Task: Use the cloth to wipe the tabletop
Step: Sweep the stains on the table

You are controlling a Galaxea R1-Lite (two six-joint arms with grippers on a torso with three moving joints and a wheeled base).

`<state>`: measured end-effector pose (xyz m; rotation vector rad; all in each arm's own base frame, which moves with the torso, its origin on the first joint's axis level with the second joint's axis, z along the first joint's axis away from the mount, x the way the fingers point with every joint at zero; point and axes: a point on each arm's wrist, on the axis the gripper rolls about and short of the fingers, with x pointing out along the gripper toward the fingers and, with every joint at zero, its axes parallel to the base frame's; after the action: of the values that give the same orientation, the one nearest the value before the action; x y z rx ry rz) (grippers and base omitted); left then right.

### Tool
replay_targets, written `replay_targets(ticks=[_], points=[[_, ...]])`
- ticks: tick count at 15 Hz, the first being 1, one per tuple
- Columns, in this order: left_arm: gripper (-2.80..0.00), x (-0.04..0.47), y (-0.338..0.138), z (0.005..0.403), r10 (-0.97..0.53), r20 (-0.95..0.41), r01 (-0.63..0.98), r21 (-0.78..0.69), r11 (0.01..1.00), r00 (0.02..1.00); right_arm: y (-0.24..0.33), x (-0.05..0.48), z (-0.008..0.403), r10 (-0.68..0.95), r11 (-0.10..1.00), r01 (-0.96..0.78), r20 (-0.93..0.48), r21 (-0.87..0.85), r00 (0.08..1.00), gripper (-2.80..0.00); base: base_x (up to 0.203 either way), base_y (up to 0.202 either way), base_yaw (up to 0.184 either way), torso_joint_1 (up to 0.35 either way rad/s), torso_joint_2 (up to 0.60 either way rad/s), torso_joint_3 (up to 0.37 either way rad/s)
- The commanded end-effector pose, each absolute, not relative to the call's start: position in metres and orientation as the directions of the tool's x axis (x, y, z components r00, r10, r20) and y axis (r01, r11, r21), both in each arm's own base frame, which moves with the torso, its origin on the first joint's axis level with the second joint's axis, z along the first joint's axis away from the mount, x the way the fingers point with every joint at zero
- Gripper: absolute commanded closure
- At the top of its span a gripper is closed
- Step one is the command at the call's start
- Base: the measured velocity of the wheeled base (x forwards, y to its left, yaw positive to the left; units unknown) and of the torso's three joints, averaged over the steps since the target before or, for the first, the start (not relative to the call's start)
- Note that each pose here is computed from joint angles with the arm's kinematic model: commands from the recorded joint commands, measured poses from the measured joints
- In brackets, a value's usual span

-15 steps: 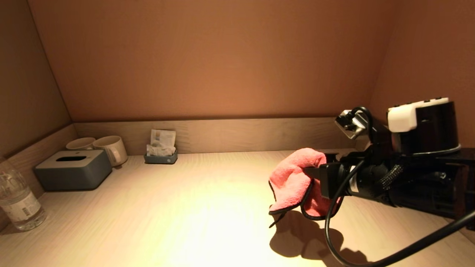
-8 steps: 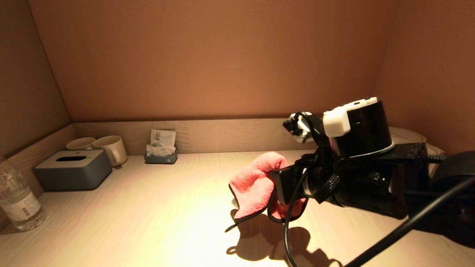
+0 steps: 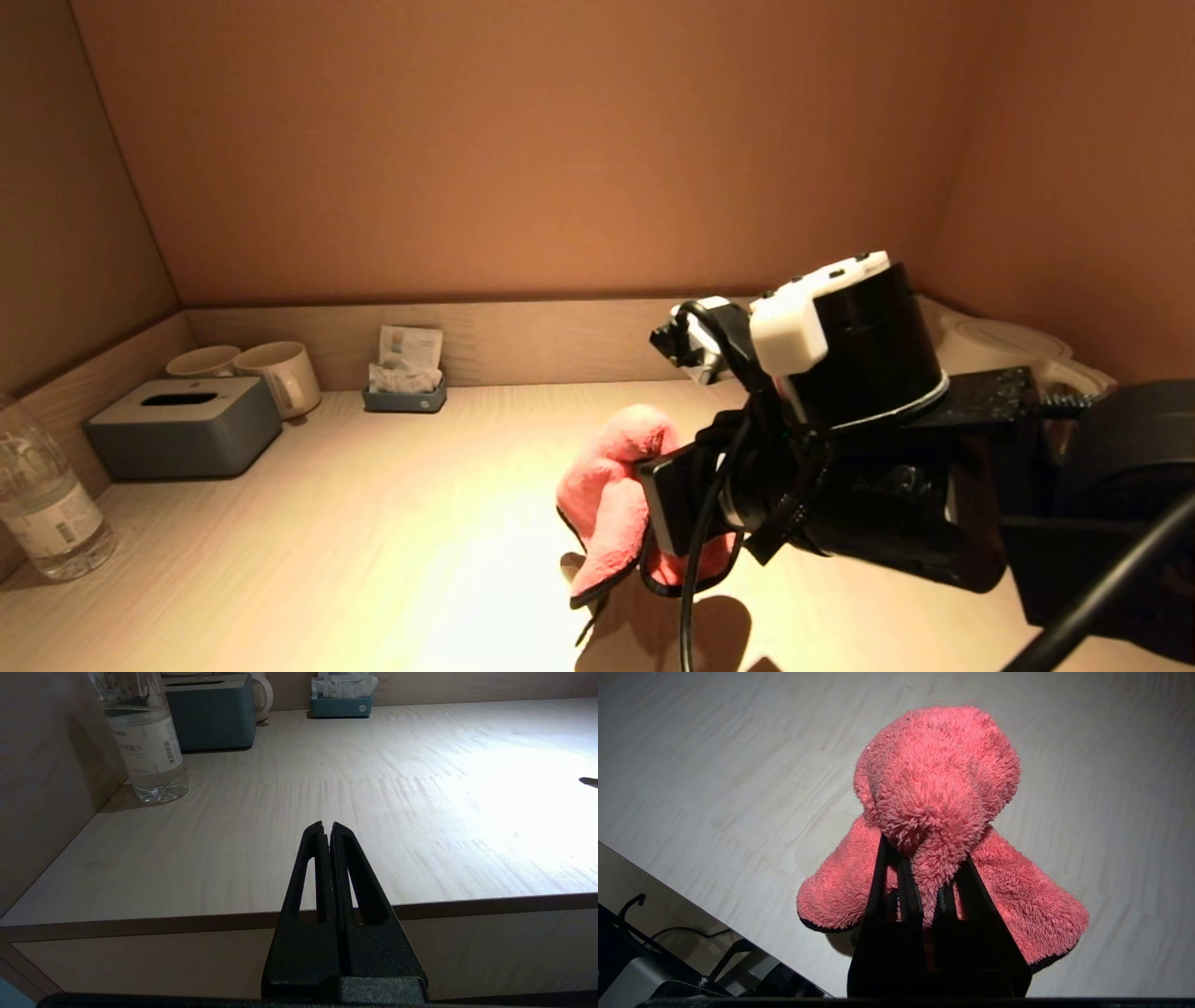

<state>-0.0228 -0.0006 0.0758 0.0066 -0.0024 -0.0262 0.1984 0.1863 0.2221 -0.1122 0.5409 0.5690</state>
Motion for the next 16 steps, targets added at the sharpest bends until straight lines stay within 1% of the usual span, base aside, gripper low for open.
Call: replay_targets(ticks=[1, 6, 12, 14, 16], points=[[0.0, -0.023, -0.001, 0.076, -0.027, 0.002, 0.026, 0.007, 1.0, 1.0, 0.188, 0.196, 0.218, 0.474, 0.837, -0.546, -0.547, 0.037, 0.69, 0.0, 0.0, 0.0, 0.0, 0.0, 0.0, 0.0], [0.0, -0.023, -0.001, 0.076, -0.026, 0.002, 0.026, 0.006, 1.0, 1.0, 0.188, 0.196, 0.218, 0.473, 0.834, -0.551, -0.557, 0.034, 0.682, 0.0, 0.0, 0.0, 0.0, 0.0, 0.0, 0.0], [0.0, -0.023, -0.001, 0.076, -0.028, 0.002, 0.028, 0.007, 1.0, 1.0, 0.211, 0.202, 0.216, 0.503, 0.808, -0.588, -0.56, 0.035, 0.658, 0.0, 0.0, 0.0, 0.0, 0.0, 0.0, 0.0], [0.0, -0.023, -0.001, 0.076, -0.028, 0.002, 0.028, 0.006, 1.0, 1.0, 0.223, 0.198, 0.214, 0.521, 0.788, -0.614, -0.567, 0.033, 0.638, 0.0, 0.0, 0.0, 0.0, 0.0, 0.0, 0.0], [0.0, -0.023, -0.001, 0.076, -0.027, 0.002, 0.027, 0.006, 1.0, 1.0, 0.237, 0.195, 0.202, 0.527, 0.767, -0.641, -0.595, 0.025, 0.607, 0.0, 0.0, 0.0, 0.0, 0.0, 0.0, 0.0]])
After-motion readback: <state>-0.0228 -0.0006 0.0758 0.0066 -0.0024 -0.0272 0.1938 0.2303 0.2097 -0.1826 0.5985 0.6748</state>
